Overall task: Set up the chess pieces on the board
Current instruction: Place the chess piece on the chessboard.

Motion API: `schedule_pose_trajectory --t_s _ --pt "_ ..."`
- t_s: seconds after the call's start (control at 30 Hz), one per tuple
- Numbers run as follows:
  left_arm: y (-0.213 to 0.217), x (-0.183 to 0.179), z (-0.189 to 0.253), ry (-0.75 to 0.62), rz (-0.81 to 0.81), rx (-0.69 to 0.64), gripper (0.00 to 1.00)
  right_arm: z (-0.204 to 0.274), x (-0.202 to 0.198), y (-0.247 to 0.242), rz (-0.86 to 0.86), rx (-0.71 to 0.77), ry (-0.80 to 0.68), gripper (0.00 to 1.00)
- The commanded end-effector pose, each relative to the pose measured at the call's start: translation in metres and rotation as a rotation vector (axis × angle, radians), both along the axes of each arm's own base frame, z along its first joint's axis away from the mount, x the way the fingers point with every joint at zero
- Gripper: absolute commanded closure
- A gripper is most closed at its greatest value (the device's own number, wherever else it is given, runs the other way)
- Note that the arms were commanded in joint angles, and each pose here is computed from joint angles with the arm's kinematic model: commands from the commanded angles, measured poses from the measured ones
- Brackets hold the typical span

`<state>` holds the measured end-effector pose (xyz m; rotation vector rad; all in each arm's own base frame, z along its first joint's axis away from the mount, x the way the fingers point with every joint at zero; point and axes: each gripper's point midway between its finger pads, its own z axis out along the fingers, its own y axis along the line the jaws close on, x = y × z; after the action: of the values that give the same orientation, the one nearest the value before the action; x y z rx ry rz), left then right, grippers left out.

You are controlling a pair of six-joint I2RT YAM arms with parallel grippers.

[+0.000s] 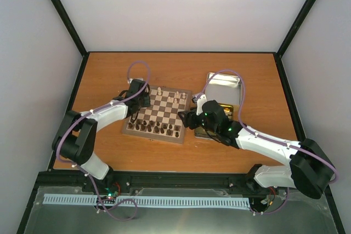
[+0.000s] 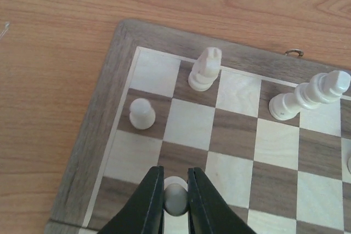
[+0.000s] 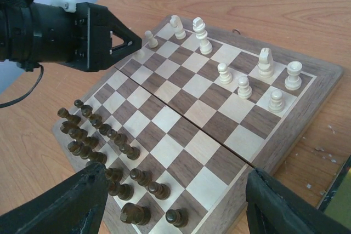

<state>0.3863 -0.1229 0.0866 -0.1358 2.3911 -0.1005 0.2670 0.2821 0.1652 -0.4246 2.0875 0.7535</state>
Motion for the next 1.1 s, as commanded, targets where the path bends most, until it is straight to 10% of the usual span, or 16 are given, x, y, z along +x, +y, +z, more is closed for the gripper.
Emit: schedule_pose_trajectory --t_s 0.0,1.07 --pt "-0.01 0.029 0.022 -0.123 -0.013 0.062 0.98 0.002 0.001 -0.003 -0.013 0.015 -0.006 0.31" --pt "-0.021 0.052 -0.018 -0.052 -0.024 0.098 0.85 0.002 0.0 -0.003 -0.011 0.012 0.007 0.3"
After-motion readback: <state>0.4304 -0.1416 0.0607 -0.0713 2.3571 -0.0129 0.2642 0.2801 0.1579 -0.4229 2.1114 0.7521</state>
